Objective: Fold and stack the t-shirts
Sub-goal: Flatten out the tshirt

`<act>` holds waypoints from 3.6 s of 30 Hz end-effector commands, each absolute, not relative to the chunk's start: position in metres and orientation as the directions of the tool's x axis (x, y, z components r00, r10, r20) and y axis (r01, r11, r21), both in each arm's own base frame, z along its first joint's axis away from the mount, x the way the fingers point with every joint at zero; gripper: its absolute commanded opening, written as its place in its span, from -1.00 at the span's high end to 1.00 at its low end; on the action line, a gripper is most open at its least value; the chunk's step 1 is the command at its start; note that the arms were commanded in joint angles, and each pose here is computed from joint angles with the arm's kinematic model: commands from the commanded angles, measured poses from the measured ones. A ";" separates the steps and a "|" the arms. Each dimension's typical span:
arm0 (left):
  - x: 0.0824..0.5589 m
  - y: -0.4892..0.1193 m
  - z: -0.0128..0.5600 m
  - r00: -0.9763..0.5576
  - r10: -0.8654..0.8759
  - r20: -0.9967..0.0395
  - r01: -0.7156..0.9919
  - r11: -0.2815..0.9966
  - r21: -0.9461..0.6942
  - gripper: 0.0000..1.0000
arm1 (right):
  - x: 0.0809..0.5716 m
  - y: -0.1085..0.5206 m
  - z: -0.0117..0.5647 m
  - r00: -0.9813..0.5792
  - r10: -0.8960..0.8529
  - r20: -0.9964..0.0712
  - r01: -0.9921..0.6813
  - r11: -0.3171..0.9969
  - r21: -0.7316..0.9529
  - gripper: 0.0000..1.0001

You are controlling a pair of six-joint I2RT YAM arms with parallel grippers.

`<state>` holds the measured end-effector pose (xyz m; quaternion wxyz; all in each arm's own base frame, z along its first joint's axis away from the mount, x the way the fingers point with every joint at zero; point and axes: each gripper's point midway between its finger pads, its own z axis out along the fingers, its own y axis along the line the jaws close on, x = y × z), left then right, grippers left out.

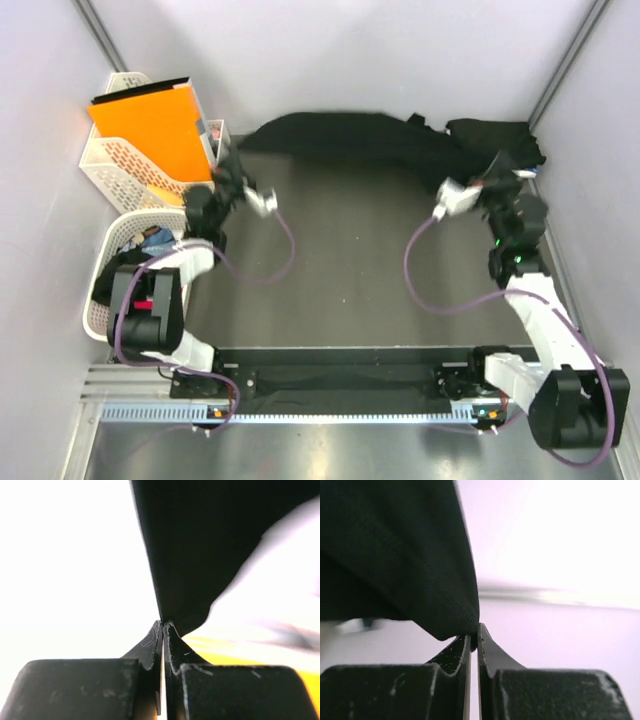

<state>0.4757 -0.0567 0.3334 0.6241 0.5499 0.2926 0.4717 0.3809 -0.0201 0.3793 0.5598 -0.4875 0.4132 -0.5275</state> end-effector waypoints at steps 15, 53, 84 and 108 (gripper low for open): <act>0.339 -0.055 0.169 0.448 0.865 -0.228 0.695 -0.176 0.697 1.00 | 0.283 0.051 0.227 0.153 -0.965 -0.213 -0.687 0.051 -0.725 1.00; 0.235 -0.037 0.107 0.509 0.814 -0.280 0.858 -0.454 0.240 1.00 | 0.183 0.047 0.088 0.247 -0.967 -0.065 -0.953 -0.230 -0.197 1.00; 0.191 -0.023 0.075 0.613 0.733 -0.294 0.778 -0.626 0.058 1.00 | 0.154 0.049 0.065 0.455 -0.890 -0.021 -0.890 -0.455 -0.015 1.00; 0.276 -0.041 0.163 0.564 0.810 -0.159 0.769 -0.445 0.459 -0.94 | 0.181 0.096 0.128 0.337 -0.926 -0.172 -0.926 -0.293 -0.237 -0.87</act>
